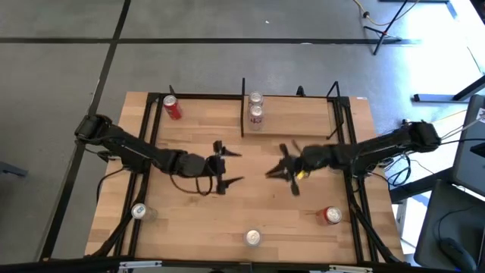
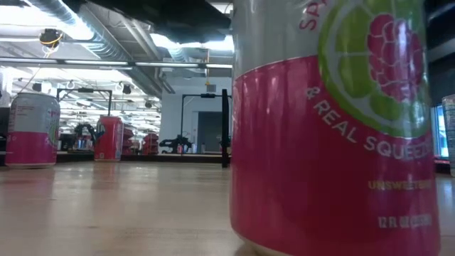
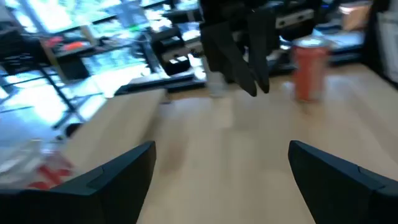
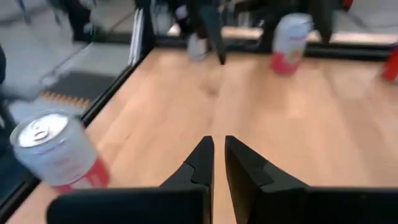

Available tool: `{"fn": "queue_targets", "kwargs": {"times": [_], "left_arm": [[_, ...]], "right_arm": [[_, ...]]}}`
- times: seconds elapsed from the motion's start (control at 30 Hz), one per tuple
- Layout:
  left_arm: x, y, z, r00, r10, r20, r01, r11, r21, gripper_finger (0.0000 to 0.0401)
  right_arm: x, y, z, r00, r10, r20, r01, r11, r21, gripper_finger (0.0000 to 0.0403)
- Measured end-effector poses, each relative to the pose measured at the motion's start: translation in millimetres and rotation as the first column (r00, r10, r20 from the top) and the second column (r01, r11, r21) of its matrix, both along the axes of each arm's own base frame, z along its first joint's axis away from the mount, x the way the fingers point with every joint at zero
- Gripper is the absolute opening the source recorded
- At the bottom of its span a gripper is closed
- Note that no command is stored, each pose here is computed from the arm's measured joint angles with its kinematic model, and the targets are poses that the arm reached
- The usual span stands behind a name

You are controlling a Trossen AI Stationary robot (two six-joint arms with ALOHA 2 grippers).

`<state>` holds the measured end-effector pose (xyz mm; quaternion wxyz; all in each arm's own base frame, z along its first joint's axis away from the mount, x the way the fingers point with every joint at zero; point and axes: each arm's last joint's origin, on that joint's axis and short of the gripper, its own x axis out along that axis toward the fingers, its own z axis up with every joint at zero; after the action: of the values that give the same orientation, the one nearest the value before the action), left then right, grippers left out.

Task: Place canned beverage on shelf
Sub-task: Put the bottom pink white soda can on the shelf

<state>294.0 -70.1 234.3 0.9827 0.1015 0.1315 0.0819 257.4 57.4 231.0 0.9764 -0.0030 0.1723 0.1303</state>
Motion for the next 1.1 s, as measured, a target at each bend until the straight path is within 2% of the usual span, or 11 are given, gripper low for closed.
{"fn": "queue_targets", "kwargs": {"times": [0.13, 0.3, 0.4, 0.5, 0.6, 0.7, 0.83, 0.97, 1.1], "left_arm": [[-7.7, -26.6, -0.8, 0.997, -0.075, 0.003, 0.075, 0.996, -0.047, 0.0351], [-21.6, -59.6, -1.9, 0.988, -0.155, 0.008, 0.154, 0.980, -0.122, 0.0351], [-27.5, -72.1, -3.1, 0.984, -0.179, 0.013, 0.178, 0.967, -0.184, 0.0351], [-32.1, -81.3, -4.5, 0.983, -0.185, 0.017, 0.184, 0.952, -0.247, 0.0351], [-37.2, -90.4, -7.2, 0.987, -0.161, 0.017, 0.159, 0.947, -0.280, 0.0351], [-43.0, -101.1, -11.9, 0.989, -0.147, 0.011, 0.144, 0.949, -0.279, 0.0351], [-51.7, -114.8, -14.1, 0.986, -0.167, 0.013, 0.164, 0.945, -0.283, 0.0351], [-59.7, -124.2, -14.2, 0.984, -0.178, 0.019, 0.175, 0.937, -0.302, 0.0351], [-65.2, -130.0, -14.1, 0.984, -0.177, 0.025, 0.176, 0.936, -0.305, 0.0351]], "right_arm": [[8.7, 41.1, 7.8, 0.993, 0.089, -0.075, -0.090, 0.996, -0.011, 0.0028], [13.6, 78.4, 16.6, 0.984, 0.154, -0.085, -0.143, 0.983, 0.118, 0.0028], [17.9, 94.3, 23.1, 0.980, 0.179, -0.083, -0.164, 0.973, 0.162, 0.0039], [24.4, 110.5, 27.0, 0.975, 0.210, -0.075, -0.195, 0.966, 0.172, 0.0076], [33.8, 130.3, 25.6, 0.967, 0.242, -0.077, -0.226, 0.959, 0.170, 0.0134], [46.8, 147.8, 21.1, 0.960, 0.266, -0.091, -0.251, 0.956, 0.149, 0.0199], [61.4, 157.3, 16.3, 0.946, 0.274, -0.172, -0.259, 0.960, 0.105, 0.0273], [66.1, 159.1, 21.7, 0.934, 0.258, -0.246, -0.245, 0.966, 0.083, 0.0320], [69.1, 161.5, 27.8, 0.943, 0.263, -0.204, -0.248, 0.964, 0.099, 0.0346]]}}
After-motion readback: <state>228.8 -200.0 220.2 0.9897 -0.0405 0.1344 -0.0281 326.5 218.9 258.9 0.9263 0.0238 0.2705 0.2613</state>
